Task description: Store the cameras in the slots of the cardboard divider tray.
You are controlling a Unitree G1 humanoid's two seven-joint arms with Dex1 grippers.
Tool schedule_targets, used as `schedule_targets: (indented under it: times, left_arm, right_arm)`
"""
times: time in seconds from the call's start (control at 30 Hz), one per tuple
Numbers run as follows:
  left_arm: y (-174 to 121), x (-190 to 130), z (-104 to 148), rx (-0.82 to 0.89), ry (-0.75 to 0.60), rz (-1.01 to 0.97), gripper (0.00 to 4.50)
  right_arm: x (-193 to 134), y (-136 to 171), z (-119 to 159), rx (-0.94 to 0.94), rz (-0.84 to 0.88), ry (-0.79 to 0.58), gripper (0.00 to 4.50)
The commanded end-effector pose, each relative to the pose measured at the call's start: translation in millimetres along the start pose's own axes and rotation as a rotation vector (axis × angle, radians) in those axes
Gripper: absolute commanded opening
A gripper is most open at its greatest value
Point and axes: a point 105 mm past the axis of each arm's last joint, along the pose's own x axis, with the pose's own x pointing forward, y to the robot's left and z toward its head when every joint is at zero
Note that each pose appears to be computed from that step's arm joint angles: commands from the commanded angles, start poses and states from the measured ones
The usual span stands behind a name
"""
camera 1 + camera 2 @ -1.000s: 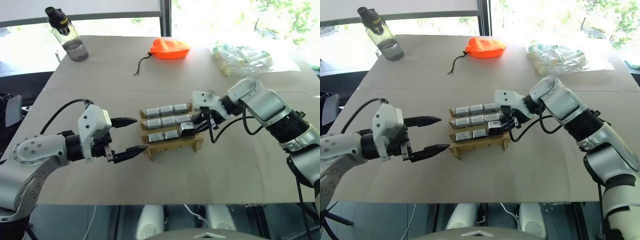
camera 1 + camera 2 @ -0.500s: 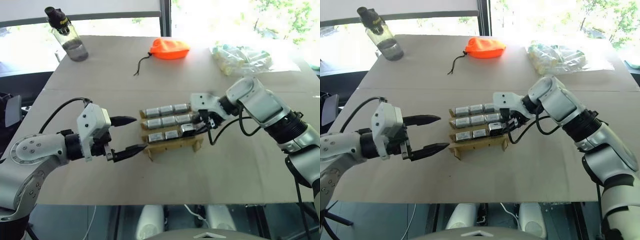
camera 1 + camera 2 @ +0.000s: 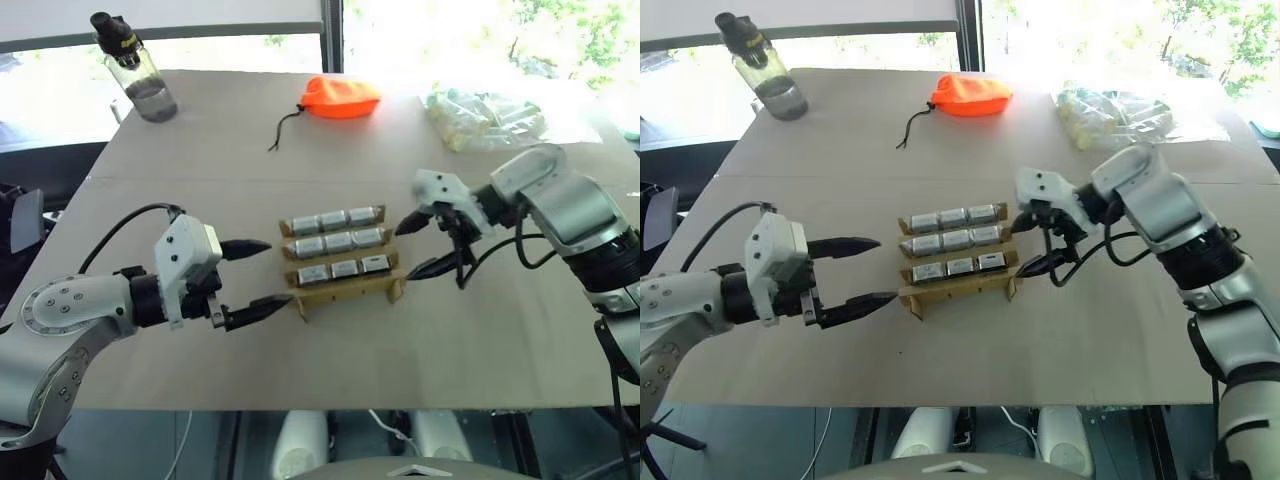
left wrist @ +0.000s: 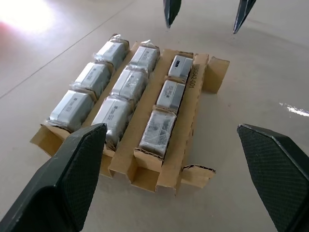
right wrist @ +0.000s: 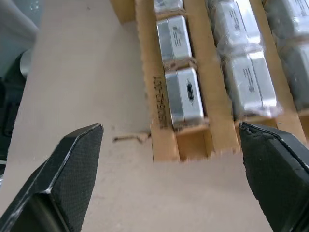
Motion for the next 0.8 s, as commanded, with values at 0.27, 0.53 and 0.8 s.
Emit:
schedule_targets:
  times: [0.27, 0.53, 0.8]
  left_arm:
    - [33.3, -16.3, -34.8, -0.080, -0.048, 0.257, 4.50]
    - [39.8, -21.7, -69.5, -0.045, -0.049, 0.366, 4.50]
    - [35.7, -22.8, -79.5, -0.011, -0.042, 0.350, 4.50]
  right_arm:
    - [-32.0, 11.0, -39.4, 0.074, -0.135, -0.441, 4.46]
    - [-62.1, 7.6, -124.7, 0.110, -0.508, -0.478, 4.46]
    - [-64.8, 11.3, -141.4, 0.070, -0.526, -0.417, 4.46]
